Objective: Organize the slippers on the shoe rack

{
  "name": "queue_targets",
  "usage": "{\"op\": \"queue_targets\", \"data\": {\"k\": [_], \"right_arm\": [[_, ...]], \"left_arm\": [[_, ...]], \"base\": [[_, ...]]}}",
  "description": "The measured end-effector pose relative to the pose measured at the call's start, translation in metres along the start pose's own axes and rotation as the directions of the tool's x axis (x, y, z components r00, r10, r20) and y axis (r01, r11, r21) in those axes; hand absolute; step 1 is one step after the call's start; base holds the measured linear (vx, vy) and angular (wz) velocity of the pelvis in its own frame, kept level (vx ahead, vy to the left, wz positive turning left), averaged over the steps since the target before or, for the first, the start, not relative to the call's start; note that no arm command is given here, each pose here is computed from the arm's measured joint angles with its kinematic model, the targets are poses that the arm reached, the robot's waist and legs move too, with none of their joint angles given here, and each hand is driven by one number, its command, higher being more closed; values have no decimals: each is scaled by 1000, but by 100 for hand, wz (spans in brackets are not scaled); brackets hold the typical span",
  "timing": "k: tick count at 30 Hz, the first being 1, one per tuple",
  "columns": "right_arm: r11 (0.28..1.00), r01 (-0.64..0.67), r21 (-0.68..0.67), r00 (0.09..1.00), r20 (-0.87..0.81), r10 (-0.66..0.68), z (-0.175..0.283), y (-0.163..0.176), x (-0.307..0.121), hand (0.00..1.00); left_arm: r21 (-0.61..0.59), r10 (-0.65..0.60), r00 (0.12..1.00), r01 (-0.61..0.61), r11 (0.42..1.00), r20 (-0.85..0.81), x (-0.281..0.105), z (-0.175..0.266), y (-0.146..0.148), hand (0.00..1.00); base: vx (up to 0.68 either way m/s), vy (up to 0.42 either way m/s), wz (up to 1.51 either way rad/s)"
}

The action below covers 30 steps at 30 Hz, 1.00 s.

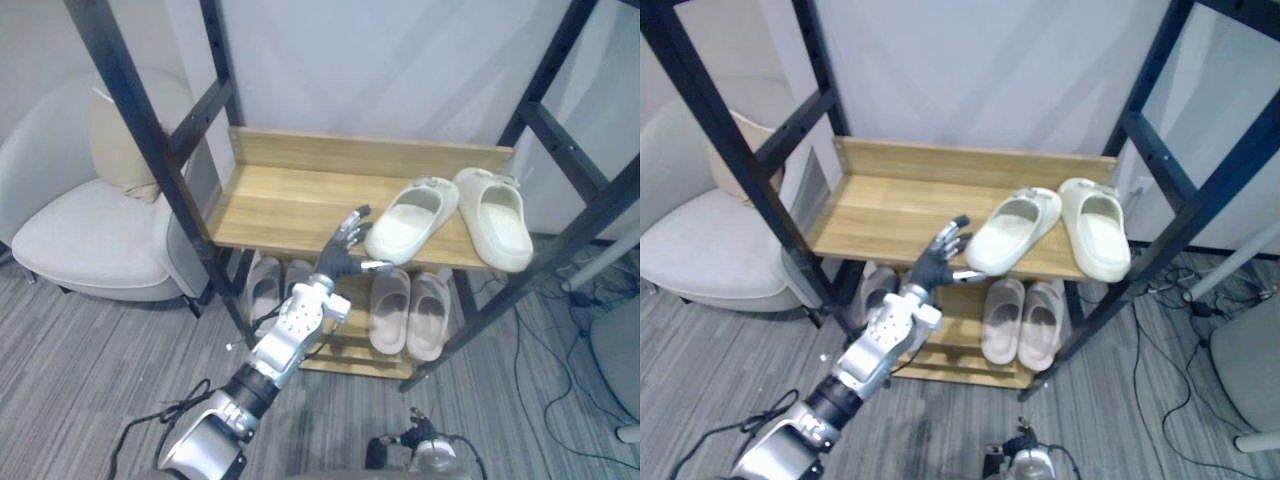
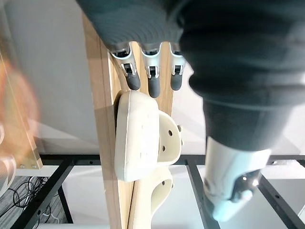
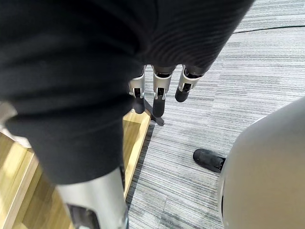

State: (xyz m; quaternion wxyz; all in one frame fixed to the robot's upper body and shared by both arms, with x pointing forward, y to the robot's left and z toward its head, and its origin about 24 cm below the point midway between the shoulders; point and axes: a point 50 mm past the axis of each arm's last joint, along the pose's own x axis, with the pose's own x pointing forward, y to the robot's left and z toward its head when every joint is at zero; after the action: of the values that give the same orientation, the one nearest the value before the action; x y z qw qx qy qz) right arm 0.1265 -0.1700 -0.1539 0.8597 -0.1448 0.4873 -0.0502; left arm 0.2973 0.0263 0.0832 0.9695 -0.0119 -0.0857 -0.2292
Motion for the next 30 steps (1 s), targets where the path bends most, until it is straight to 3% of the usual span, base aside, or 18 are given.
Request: {"op": "queue_targets", "data": {"k": [23, 30], "right_arm": [[986, 86, 141, 996, -25, -83, 1, -13, 2, 0], [986, 90, 144, 996, -22, -87, 0, -14, 1, 0]], "left_arm": [[-5, -102, 994, 103, 995, 26, 22, 10, -33, 0], [-8, -77, 997, 78, 997, 20, 23, 8, -32, 0]], "base": [[-1, -7, -5], [-14, -11, -5]]}}
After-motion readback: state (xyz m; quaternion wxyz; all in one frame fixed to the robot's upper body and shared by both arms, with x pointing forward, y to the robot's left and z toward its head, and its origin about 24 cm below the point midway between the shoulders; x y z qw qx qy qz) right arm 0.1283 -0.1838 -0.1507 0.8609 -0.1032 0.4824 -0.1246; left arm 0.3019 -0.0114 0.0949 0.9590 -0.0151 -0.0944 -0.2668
